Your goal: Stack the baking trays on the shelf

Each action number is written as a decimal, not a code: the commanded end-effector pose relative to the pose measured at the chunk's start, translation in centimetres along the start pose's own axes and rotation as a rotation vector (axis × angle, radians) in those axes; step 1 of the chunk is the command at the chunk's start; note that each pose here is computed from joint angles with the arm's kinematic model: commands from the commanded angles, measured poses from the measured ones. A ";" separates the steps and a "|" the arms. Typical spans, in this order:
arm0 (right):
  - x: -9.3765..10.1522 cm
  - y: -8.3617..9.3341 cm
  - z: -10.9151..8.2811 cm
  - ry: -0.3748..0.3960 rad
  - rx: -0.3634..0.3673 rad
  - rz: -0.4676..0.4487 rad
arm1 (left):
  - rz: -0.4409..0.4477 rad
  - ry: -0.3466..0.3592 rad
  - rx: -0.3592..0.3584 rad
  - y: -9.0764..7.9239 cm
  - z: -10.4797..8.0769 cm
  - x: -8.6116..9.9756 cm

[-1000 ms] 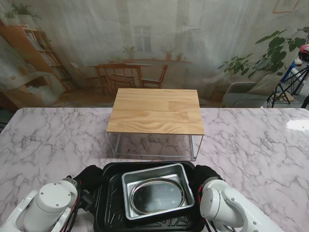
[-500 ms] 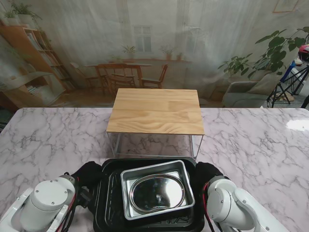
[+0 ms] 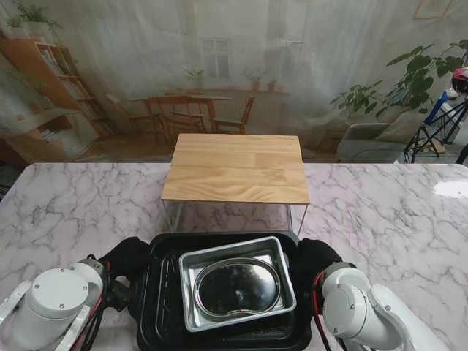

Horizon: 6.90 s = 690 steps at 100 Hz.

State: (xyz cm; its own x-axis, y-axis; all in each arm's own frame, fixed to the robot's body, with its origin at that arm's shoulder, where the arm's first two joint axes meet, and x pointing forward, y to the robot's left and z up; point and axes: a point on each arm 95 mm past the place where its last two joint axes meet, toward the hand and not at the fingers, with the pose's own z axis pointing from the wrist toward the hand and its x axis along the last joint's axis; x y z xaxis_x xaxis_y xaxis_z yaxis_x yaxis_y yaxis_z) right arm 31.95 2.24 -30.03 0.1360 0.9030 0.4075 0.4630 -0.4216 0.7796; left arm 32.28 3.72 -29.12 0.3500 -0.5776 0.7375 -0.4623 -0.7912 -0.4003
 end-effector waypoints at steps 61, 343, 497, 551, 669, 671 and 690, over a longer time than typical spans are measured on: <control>5.0 2.5 -3.5 0.232 0.003 0.012 | 0.049 0.245 -0.109 1.1 -3.0 6.9; 9.8 17.2 2.0 0.257 -0.188 0.064 | -0.003 0.334 0.056 -9.9 2.7 20.0; 10.4 20.6 9.3 0.157 -0.255 0.069 | -0.071 0.257 0.213 -14.2 9.0 23.4; 9.7 20.1 12.1 0.094 -0.275 0.078 | -0.123 0.188 0.242 -14.0 12.6 22.3; 7.3 18.6 13.9 -0.022 -0.254 0.147 | -0.188 0.068 0.185 -13.7 16.3 19.7; 7.2 18.7 13.9 -0.021 -0.254 0.151 | -0.188 0.069 0.183 -13.7 16.3 19.7; 7.0 18.9 13.4 -0.010 -0.265 0.198 | -0.192 0.082 0.171 -14.0 15.9 19.6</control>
State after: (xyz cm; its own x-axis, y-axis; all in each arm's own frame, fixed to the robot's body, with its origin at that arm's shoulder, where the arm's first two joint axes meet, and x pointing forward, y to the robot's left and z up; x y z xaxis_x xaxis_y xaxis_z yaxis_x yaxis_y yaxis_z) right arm 53.59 1.09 -19.74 0.2349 0.8061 0.5432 0.1955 -0.5866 0.7859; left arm 58.62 1.05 -18.70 0.3779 -0.4052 0.8324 -0.2189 -0.9127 -0.3449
